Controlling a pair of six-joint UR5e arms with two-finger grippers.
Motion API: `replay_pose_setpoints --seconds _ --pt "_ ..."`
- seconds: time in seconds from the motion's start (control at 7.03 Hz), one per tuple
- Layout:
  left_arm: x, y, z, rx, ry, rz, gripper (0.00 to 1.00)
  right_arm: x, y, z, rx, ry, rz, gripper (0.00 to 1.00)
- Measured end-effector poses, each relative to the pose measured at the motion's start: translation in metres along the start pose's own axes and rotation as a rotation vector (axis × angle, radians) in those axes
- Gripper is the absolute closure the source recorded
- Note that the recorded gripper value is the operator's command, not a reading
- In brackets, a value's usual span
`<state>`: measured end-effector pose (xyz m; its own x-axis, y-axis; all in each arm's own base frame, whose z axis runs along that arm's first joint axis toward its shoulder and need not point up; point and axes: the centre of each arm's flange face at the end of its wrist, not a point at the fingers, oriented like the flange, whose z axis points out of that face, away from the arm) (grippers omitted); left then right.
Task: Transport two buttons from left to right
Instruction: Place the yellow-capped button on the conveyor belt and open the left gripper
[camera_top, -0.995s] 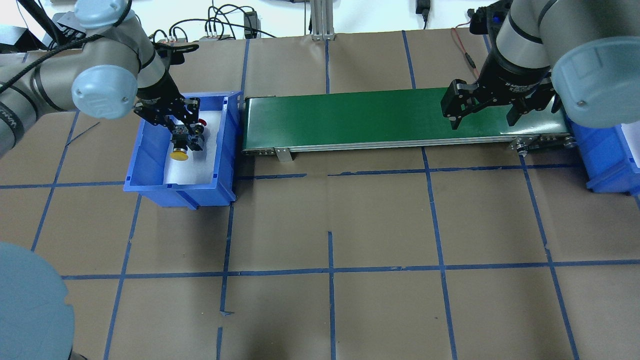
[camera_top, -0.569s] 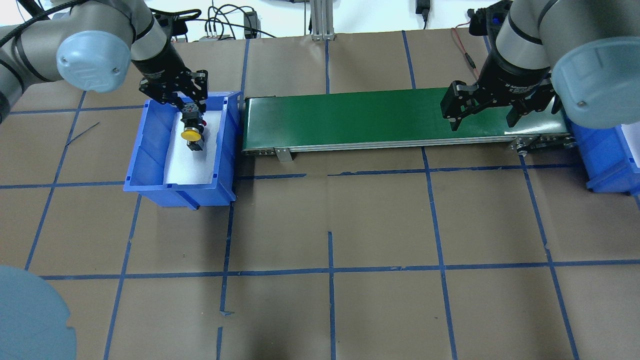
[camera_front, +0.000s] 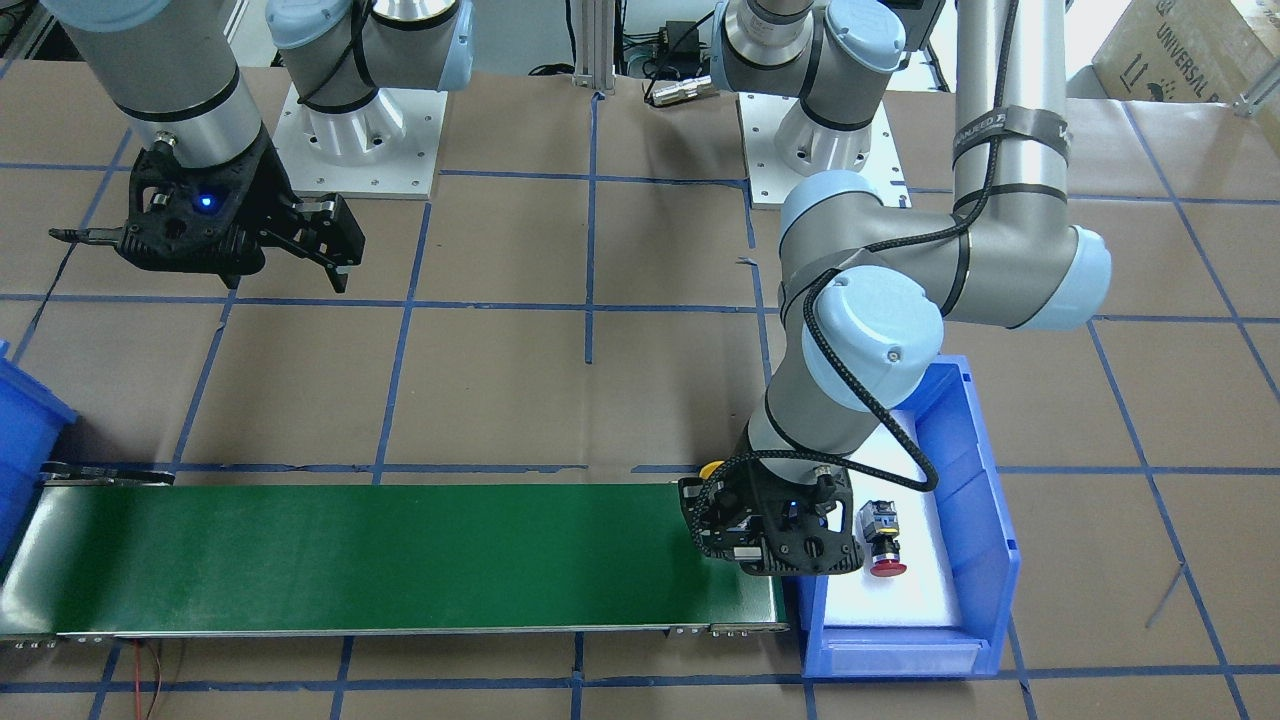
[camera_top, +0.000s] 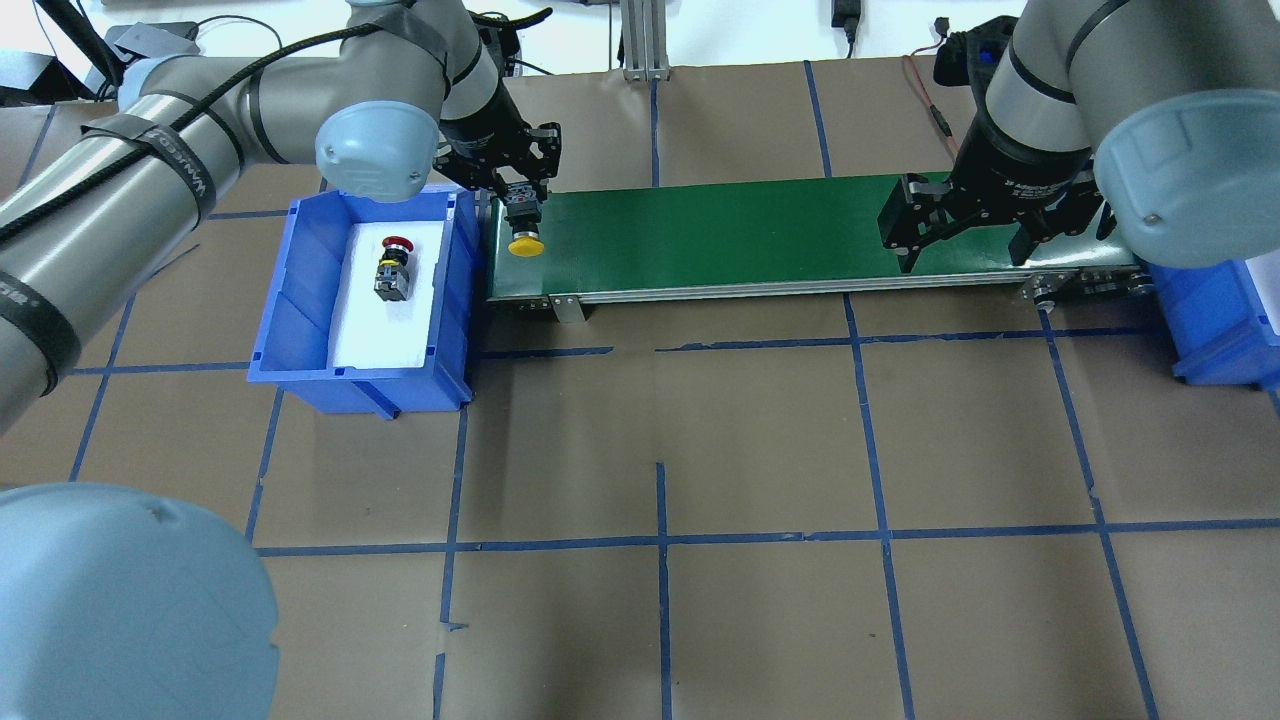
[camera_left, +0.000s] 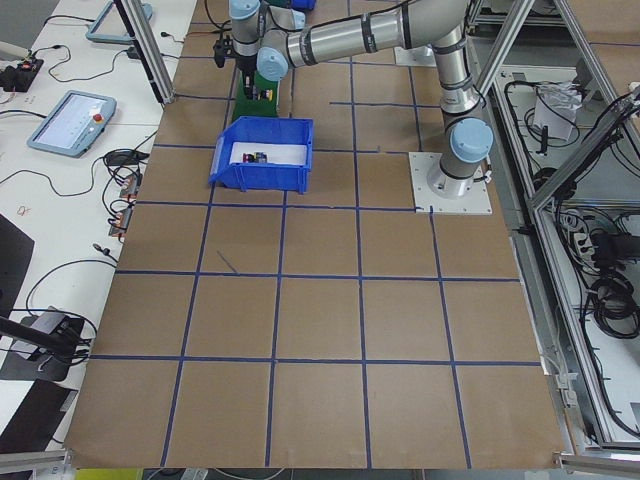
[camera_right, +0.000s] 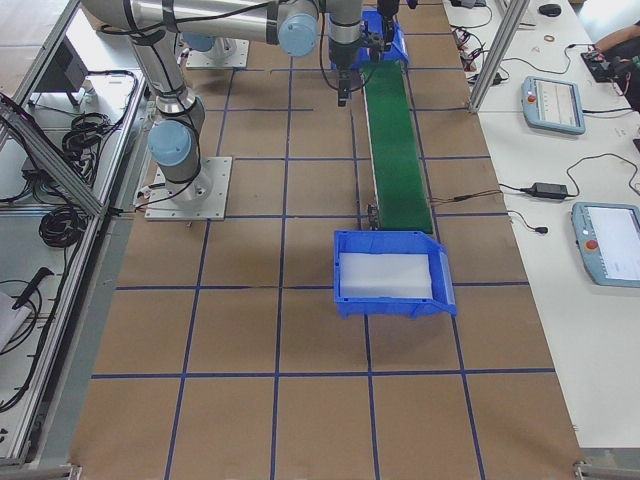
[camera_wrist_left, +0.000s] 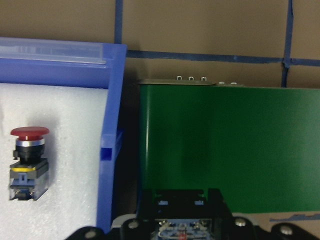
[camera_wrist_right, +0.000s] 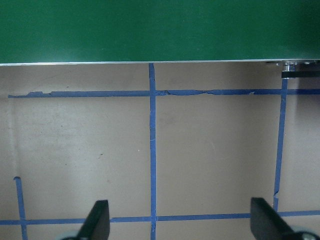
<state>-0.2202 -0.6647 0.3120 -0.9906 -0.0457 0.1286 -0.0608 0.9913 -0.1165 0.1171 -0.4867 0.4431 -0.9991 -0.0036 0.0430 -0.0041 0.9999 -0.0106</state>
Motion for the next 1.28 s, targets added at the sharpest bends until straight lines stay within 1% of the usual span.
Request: replay_pose_setpoints --seconds 0.14,0.28,0.43,0.57,0.71,0.85,1.14,1.28 --pt "0.004 -0.005 0.017 0.009 0.011 -0.002 0.74 0.0 0.0 0.001 0.0 0.0 -0.001 0.0" --pt "0.006 -0.007 0.027 0.01 0.014 0.001 0.73 0.0 0.0 0.002 0.0 -0.001 -0.001 0.0" --pt "0.005 -0.008 0.035 0.004 0.013 0.0 0.52 0.0 0.0 0.002 0.0 -0.001 -0.001 0.0" --pt "0.005 -0.008 0.04 -0.004 0.012 -0.003 0.38 0.0 0.0 0.003 -0.001 -0.001 -0.003 0.0" --pt "0.005 -0.007 0.043 -0.012 0.011 -0.004 0.26 0.0 0.0 0.003 -0.002 0.0 -0.007 0.0" --pt "0.004 -0.004 0.045 -0.02 0.01 -0.004 0.16 0.0 0.001 0.003 -0.004 0.001 -0.011 0.0" --pt "0.005 0.0 0.037 -0.02 0.011 -0.002 0.12 0.0 0.001 0.003 -0.004 0.0 -0.012 0.0" --pt "0.006 0.003 0.023 -0.02 0.011 0.001 0.11 0.0 0.001 0.003 -0.004 0.0 -0.012 0.0"
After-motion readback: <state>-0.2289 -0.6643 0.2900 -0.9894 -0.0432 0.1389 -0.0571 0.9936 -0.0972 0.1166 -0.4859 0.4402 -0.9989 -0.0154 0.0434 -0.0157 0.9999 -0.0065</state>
